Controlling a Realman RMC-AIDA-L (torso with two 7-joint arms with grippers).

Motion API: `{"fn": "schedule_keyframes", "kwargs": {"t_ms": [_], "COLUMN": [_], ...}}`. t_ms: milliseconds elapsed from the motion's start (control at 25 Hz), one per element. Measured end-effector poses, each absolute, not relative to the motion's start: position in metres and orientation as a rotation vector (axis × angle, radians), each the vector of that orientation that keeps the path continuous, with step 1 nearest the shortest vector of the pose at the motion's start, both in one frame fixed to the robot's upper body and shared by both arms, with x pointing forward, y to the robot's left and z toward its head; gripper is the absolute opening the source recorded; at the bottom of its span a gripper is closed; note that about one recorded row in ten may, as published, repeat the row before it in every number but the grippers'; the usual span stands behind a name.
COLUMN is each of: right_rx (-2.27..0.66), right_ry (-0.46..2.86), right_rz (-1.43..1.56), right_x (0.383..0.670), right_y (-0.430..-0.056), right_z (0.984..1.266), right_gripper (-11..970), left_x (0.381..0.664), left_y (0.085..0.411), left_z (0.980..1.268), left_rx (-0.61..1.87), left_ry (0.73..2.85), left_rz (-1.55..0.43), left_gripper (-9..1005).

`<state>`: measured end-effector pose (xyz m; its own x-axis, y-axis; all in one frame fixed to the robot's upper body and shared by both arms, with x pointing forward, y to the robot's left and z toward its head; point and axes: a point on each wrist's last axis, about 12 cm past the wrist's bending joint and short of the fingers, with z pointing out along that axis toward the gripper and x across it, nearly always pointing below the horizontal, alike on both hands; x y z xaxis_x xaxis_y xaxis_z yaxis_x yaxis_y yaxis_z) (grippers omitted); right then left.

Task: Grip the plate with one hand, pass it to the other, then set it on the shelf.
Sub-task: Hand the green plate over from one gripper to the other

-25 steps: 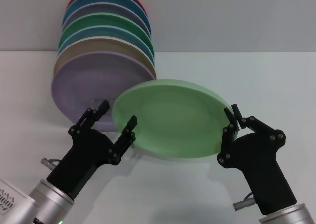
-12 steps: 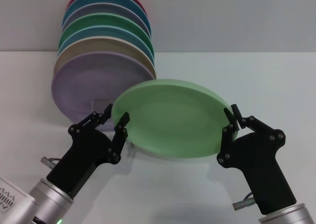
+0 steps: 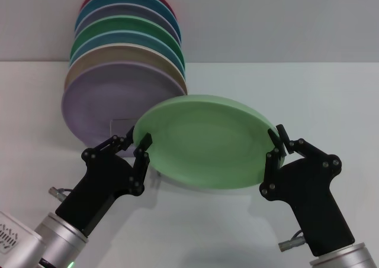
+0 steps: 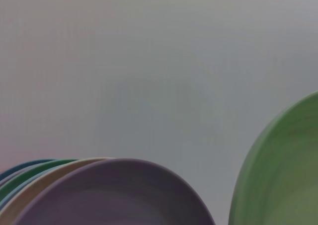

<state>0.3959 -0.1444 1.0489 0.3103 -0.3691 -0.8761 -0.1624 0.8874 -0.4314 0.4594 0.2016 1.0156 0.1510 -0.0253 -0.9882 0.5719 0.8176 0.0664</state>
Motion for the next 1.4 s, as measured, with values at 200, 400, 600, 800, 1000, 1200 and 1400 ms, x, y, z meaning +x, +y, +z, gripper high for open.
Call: {"fn": "schedule_keyframes", "kwargs": {"t_ms": [200, 400, 600, 800, 1000, 1200, 1400], "right_rx": [-0.493, -0.500, -0.502, -0.506, -0.510, -0.513, -0.526], "right_ry": [1.264, 1.264, 1.263, 1.266, 1.266, 1.265, 1.259], "right_rz": [-0.145, -0.141, -0.141, -0.141, -0.143, -0.144, -0.152], "right_x": [0.3966, 0.3982, 0.3994, 0.4003, 0.4009, 0.4015, 0.4035], "right_y": [-0.1446, -0.1436, -0.1432, -0.1431, -0.1434, -0.1436, -0.1450], "right_z": [1.0489, 1.0488, 1.0491, 1.0487, 1.0482, 1.0480, 1.0466], "right_gripper": [120, 127, 133, 139, 145, 152, 158], "left_x": [0.4598, 0.4599, 0.4599, 0.4602, 0.4621, 0.4633, 0.4646], "left_y": [0.2015, 0.2022, 0.2021, 0.2022, 0.2028, 0.2036, 0.2055], "left_z": [1.0157, 1.0154, 1.0147, 1.0141, 1.0151, 1.0157, 1.0162], "left_rx": [0.494, 0.496, 0.498, 0.498, 0.487, 0.479, 0.472], "left_ry": [1.361, 1.363, 1.368, 1.374, 1.372, 1.371, 1.371], "left_rz": [-0.451, -0.447, -0.446, -0.444, -0.437, -0.432, -0.424], "left_gripper": [162, 129, 97, 91, 62, 42, 41]}}
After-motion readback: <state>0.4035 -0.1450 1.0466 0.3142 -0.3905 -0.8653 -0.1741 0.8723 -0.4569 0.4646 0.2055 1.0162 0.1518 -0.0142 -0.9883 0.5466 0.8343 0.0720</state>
